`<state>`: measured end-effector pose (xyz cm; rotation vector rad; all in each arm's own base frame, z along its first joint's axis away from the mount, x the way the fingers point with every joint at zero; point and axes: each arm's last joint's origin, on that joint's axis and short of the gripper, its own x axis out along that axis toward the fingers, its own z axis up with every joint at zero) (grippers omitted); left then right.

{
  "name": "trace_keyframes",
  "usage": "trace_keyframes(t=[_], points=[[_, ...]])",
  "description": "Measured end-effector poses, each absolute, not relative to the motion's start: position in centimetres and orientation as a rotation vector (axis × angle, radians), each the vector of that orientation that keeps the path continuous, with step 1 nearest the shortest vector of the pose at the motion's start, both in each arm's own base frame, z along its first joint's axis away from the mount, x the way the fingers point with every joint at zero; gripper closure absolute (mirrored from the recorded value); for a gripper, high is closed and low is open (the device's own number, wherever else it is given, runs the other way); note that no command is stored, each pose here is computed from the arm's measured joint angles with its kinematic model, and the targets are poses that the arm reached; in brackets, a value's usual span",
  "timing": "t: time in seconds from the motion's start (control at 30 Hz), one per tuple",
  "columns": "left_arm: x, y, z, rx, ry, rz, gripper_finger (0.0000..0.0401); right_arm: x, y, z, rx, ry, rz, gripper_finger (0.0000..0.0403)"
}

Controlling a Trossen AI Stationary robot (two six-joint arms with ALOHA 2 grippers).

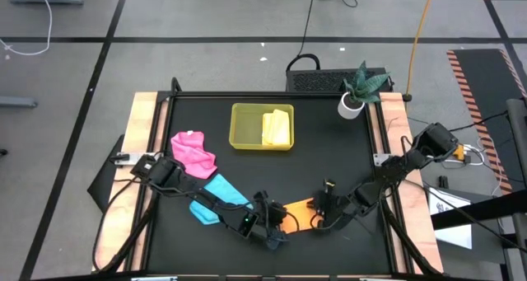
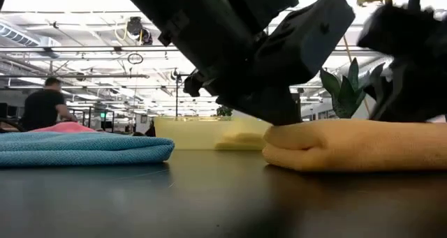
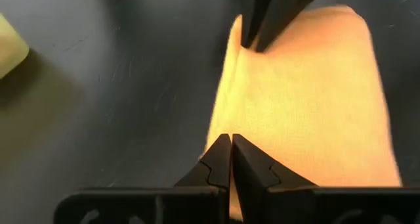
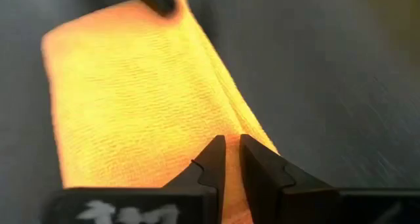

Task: Fold microfiber towels
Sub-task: Fold the orange microfiber cloth

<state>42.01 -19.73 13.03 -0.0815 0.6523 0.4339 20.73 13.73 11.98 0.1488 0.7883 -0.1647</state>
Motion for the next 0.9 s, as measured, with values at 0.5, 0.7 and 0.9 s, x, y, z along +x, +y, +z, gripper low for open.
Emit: trace_keyframes(t=[0.5, 0.7, 0.9], points=[[41.8, -20.5, 14.7, -0.092, 0.585, 0.419, 0.0382, 19.7, 13.8, 13.5, 0.187, 0.583, -0.155, 0.04], [42.0, -19.3, 12.9, -0.109, 0.643, 0.444, 0.0382, 19.5, 13.8, 12.2, 0.211, 0.64, -0.138, 0.0399], [41.1, -18.7, 11.2, -0.152, 0.702, 0.446, 0.0382, 18.2, 12.8, 10.1, 0.252, 0.7, -0.17, 0.0399]])
